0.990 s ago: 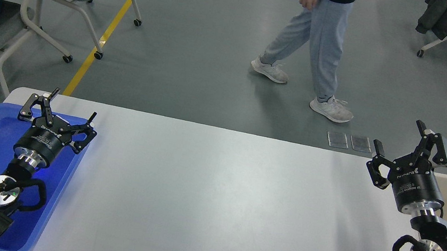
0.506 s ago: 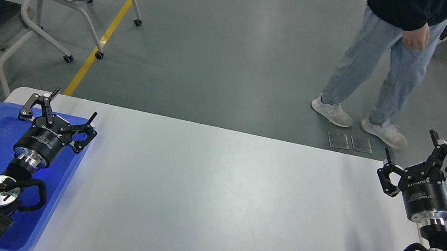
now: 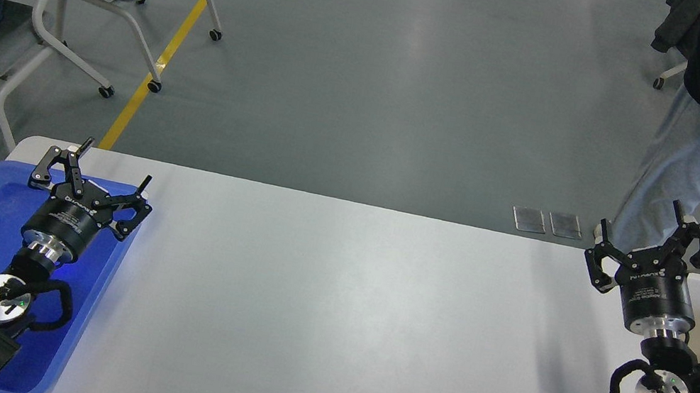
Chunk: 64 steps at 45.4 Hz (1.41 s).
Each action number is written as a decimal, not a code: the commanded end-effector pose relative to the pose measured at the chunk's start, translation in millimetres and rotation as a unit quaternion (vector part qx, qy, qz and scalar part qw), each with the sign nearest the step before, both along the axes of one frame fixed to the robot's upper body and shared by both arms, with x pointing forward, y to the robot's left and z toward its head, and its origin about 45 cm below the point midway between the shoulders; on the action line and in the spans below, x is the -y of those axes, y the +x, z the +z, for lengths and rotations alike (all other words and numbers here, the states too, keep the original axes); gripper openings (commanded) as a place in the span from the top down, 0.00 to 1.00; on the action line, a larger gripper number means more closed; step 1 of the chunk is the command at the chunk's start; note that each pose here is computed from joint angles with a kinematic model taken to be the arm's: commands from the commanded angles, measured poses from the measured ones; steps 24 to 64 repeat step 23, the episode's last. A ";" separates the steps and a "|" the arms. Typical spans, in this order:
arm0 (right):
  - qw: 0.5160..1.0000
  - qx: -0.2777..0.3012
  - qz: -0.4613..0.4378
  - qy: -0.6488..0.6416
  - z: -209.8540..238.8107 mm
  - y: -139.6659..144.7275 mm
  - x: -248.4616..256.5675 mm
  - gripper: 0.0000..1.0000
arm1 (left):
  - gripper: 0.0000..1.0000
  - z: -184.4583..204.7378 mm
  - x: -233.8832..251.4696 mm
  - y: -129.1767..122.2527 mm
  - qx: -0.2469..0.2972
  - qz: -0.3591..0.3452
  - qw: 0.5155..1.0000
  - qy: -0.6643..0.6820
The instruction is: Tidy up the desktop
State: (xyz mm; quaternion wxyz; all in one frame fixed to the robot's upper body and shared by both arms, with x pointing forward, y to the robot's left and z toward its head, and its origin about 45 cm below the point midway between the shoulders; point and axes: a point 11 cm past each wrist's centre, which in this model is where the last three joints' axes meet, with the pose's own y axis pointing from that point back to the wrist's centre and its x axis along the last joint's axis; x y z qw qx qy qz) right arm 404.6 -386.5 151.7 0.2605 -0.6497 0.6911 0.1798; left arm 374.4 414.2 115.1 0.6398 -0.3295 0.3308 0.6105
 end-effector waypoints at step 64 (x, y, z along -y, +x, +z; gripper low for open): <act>0.999 -0.029 0.003 -0.021 -11.7 3.0 -9.9 0.00 | 0.00 0.4 -0.1 0.1 0.000 0.000 1.000 0.000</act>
